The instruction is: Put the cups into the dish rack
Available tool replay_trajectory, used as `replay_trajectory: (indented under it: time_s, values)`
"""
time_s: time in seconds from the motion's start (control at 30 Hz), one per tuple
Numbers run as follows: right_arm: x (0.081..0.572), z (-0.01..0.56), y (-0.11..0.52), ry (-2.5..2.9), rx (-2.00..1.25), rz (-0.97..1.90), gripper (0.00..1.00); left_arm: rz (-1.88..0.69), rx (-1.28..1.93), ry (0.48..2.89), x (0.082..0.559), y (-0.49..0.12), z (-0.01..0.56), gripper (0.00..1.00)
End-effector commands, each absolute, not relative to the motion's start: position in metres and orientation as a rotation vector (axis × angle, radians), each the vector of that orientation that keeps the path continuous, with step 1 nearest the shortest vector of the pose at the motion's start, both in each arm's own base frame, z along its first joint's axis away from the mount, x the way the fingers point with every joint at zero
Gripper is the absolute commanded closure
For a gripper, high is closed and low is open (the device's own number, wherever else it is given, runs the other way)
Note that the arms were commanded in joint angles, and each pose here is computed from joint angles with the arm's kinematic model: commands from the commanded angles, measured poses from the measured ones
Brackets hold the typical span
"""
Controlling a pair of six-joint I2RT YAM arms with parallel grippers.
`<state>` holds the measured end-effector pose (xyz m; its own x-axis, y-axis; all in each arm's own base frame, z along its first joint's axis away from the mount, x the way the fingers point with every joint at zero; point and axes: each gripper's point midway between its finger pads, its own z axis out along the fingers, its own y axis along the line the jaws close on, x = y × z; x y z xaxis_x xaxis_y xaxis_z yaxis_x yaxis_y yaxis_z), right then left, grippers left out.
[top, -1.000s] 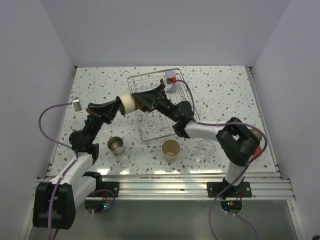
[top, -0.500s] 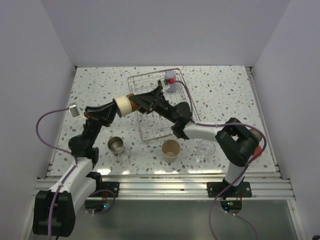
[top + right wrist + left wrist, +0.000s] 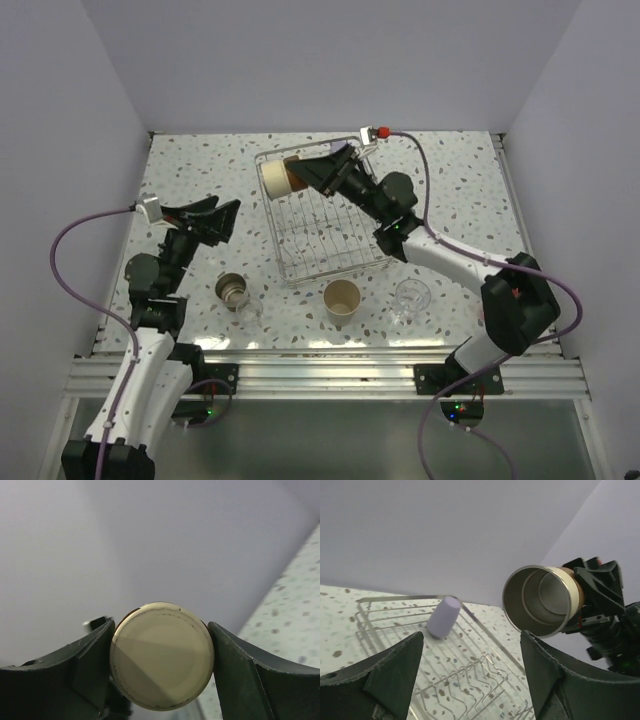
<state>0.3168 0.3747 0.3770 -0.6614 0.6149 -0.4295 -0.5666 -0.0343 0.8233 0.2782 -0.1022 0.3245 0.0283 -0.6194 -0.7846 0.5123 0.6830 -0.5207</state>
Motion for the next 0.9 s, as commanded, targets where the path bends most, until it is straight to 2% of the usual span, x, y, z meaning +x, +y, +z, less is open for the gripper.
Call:
replay_trajectory:
  time_s: [0.0, 0.1, 0.2, 0.33, 0.4, 0.47, 0.53, 0.63, 0.87]
  values:
    - [0.352, 0.378, 0.346, 1.537, -0.001, 1.390, 1.00, -0.640, -0.152, 1.419, 0.284, -0.076, 0.313, 0.18]
    - [0.382, 0.371, 0.322, 1.639, -0.016, 1.008, 1.00, -0.469, -0.248, 1.562, 0.283, -0.050, 0.287, 0.17]
    - [0.412, 0.371, 0.310, 1.672, -0.031, 0.781, 1.00, -0.349, -0.278, 1.712, 0.285, -0.036, 0.266, 0.18]
    - [0.442, 0.337, 0.304, 1.814, -0.072, 0.542, 1.00, -0.306, -0.304, 1.895, 0.282, -0.034, 0.241, 0.23]
    - [0.458, 0.320, 0.306, 1.863, -0.098, 0.441, 1.00, -0.289, -0.294, 1.926, 0.280, -0.033, 0.239, 0.21]
    - [0.470, 0.318, 0.307, 1.867, -0.113, 0.387, 1.00, -0.202, -0.318, 1.958, 0.277, -0.021, 0.236, 0.17]
    - [0.486, 0.284, 0.314, 1.933, -0.141, 0.324, 1.00, -0.094, -0.374, 1.994, 0.271, -0.003, 0.226, 0.16]
    - [0.498, 0.273, 0.322, 1.945, -0.155, 0.305, 1.00, -0.041, -0.385, 2.003, 0.269, 0.004, 0.214, 0.12]
    - [0.526, 0.225, 0.337, 2.008, -0.174, 0.232, 1.00, -0.077, -0.322, 2.004, 0.273, -0.004, 0.205, 0.12]
